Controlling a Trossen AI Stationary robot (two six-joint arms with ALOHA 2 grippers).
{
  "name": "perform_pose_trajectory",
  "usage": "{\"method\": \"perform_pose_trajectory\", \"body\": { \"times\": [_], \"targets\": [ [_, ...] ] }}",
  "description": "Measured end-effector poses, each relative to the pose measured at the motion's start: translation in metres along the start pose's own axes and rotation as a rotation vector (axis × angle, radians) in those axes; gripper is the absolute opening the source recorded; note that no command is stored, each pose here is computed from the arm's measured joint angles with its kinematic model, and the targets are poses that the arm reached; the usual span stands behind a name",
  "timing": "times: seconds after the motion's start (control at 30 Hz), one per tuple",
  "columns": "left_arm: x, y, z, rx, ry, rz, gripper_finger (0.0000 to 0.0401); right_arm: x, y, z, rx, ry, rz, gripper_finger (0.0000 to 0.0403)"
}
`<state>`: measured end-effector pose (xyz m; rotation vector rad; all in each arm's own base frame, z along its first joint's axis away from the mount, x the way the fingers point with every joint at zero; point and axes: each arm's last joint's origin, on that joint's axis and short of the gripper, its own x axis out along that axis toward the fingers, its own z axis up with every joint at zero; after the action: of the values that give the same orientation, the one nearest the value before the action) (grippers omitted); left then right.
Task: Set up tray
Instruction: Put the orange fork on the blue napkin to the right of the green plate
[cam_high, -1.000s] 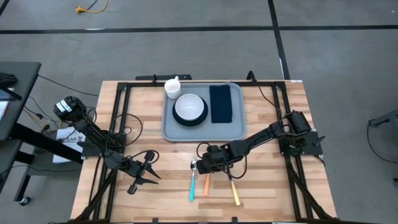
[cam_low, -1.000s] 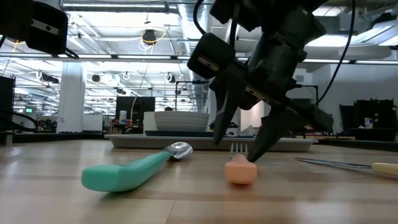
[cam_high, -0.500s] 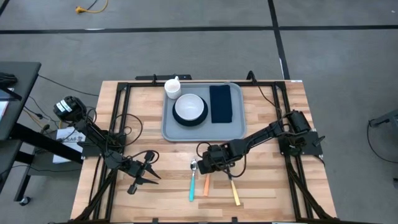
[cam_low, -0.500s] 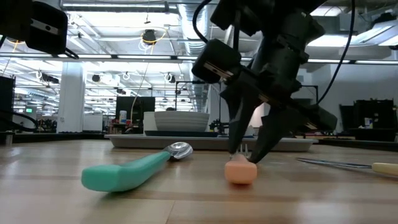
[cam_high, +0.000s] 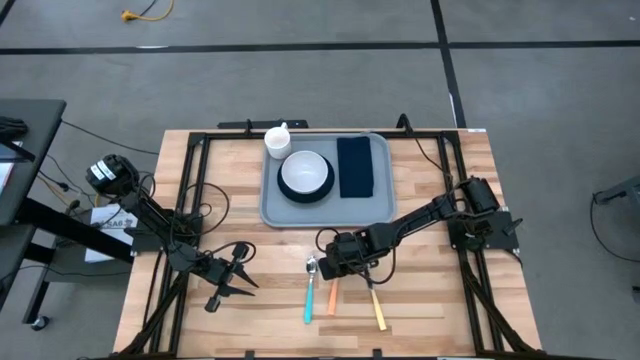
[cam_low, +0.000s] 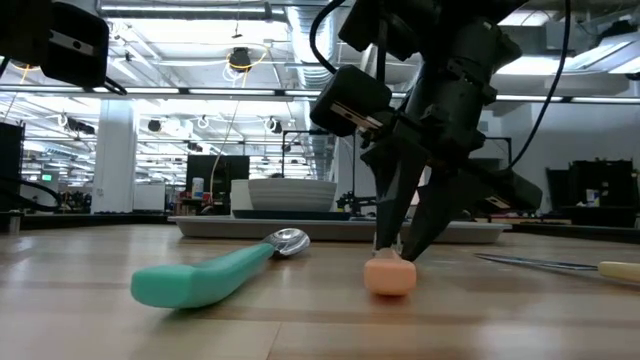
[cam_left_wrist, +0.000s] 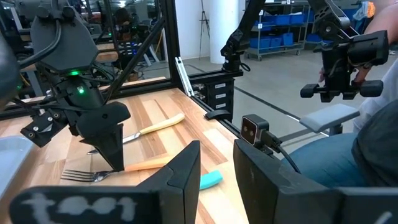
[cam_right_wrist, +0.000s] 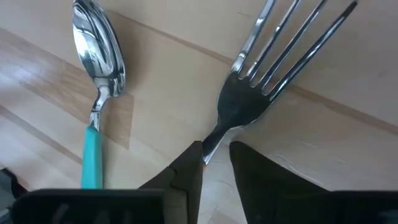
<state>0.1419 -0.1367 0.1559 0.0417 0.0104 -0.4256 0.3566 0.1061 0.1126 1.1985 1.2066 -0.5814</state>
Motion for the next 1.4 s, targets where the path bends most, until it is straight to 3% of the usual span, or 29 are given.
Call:
{"method": "perform_pose_trajectory", "body": {
  "times": [0.43,0.87,1.27,1.4],
  "targets": [
    [0.000,0.000,0.000,0.000,0.000,0.000,0.0087,0.000,-0.001,0.000,0.011,-0.002,-0.017,0.0072],
    [0.000,0.000,0.000,0.001,0.001,0.000,0.0087,-0.006,-0.004,0.010,-0.016,0.030,-0.056,0.0006],
    [0.000,0.000,0.000,0.001,0.002,0.000,0.0087,-0.033,0.005,0.020,-0.062,0.006,-0.283,0.0001],
    [0.000,0.000,0.000,0.001,0.002,0.000,0.0087,-0.035,0.006,0.021,-0.062,0.007,-0.299,0.0002]
  ]
}}
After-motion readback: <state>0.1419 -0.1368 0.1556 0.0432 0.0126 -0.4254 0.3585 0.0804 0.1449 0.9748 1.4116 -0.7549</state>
